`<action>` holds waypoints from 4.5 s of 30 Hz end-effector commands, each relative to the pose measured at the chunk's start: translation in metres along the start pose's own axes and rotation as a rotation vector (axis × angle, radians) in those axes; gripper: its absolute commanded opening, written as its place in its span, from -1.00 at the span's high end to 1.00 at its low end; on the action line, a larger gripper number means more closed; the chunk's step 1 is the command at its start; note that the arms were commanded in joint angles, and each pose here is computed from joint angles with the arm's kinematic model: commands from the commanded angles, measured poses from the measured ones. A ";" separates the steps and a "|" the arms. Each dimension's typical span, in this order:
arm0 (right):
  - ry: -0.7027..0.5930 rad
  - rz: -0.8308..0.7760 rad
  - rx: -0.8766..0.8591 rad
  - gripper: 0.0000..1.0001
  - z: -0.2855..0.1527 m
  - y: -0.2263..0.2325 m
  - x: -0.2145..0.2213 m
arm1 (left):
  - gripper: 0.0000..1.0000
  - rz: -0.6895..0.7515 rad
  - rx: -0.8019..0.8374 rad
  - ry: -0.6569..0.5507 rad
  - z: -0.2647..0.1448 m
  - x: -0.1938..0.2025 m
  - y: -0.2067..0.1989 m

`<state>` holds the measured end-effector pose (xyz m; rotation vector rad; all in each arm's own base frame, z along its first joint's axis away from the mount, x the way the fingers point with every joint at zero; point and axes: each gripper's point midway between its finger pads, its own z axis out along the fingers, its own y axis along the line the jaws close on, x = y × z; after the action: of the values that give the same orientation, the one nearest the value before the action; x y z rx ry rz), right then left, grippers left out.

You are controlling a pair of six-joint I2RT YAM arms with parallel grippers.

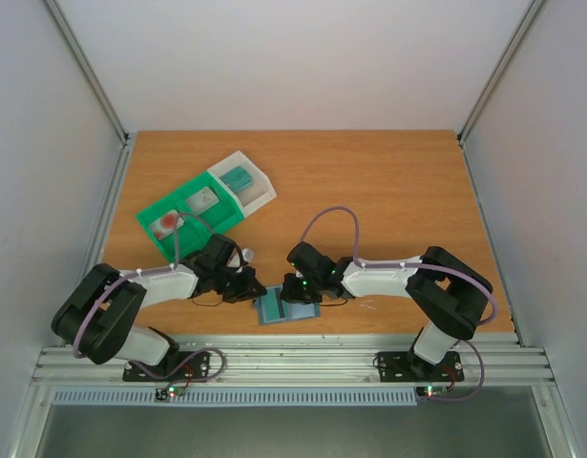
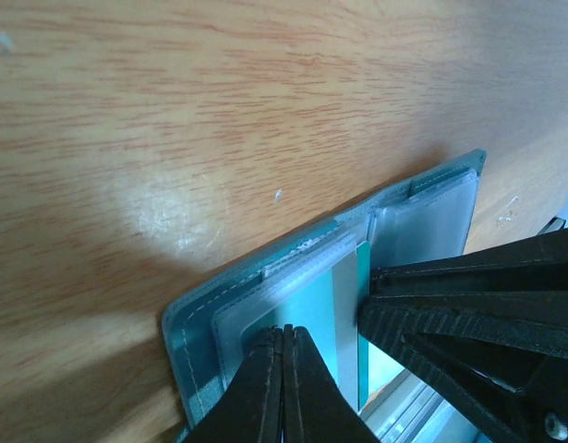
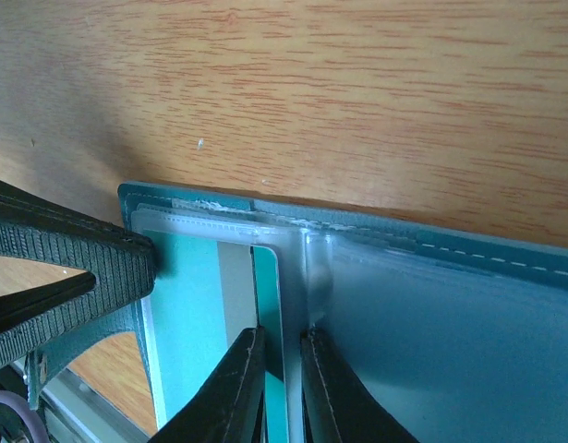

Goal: Take the credit cards out of the card holder

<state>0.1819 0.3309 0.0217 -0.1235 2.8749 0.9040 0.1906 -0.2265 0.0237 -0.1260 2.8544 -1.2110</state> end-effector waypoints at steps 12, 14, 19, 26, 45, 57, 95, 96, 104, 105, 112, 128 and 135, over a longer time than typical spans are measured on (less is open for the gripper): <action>0.027 0.037 -0.059 0.80 0.003 -0.004 0.008 | 0.99 0.011 -0.077 0.005 0.006 0.007 0.025; 0.032 0.041 -0.062 0.82 0.004 -0.005 0.008 | 0.99 0.013 -0.077 0.003 0.005 0.007 0.025; 0.029 0.055 -0.062 0.98 0.003 -0.008 0.008 | 0.98 0.013 -0.055 -0.009 0.002 0.005 0.017; -0.011 0.065 -0.088 0.98 -0.004 -0.009 0.002 | 0.86 0.019 -0.063 -0.005 -0.003 0.005 0.012; -0.032 0.090 -0.087 0.93 -0.011 -0.013 -0.001 | 0.87 0.024 -0.103 0.016 0.005 0.010 0.030; -0.004 0.107 -0.087 0.71 0.002 -0.020 0.004 | 0.88 0.020 -0.097 0.017 0.005 0.011 0.030; -0.157 0.110 -0.139 0.98 -0.092 0.016 -0.015 | 0.55 0.170 -0.110 -0.178 -0.076 -0.015 -0.043; -0.155 0.116 -0.151 0.98 -0.096 0.020 -0.015 | 0.53 0.188 -0.110 -0.202 -0.086 -0.017 -0.051; -0.101 0.177 -0.171 0.98 -0.129 0.055 -0.020 | 0.52 0.367 -0.093 -0.354 -0.144 -0.019 -0.092; -0.095 0.185 -0.163 0.98 -0.133 0.059 -0.022 | 0.52 0.387 -0.092 -0.370 -0.151 -0.019 -0.095; -0.052 0.350 -0.123 0.98 -0.158 0.081 -0.035 | 0.59 0.677 -0.067 -0.489 -0.190 -0.006 -0.120; -0.015 0.737 -0.183 0.98 -0.178 0.102 -0.051 | 0.56 1.068 0.105 -0.600 -0.199 0.030 -0.138; -0.006 0.791 -0.243 0.97 -0.175 0.114 -0.060 | 0.50 1.140 0.139 -0.614 -0.196 0.025 -0.151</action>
<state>0.2055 0.3164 0.2267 0.9464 2.8212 1.2331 0.1577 -0.1816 0.2545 0.7594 1.8757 -0.8459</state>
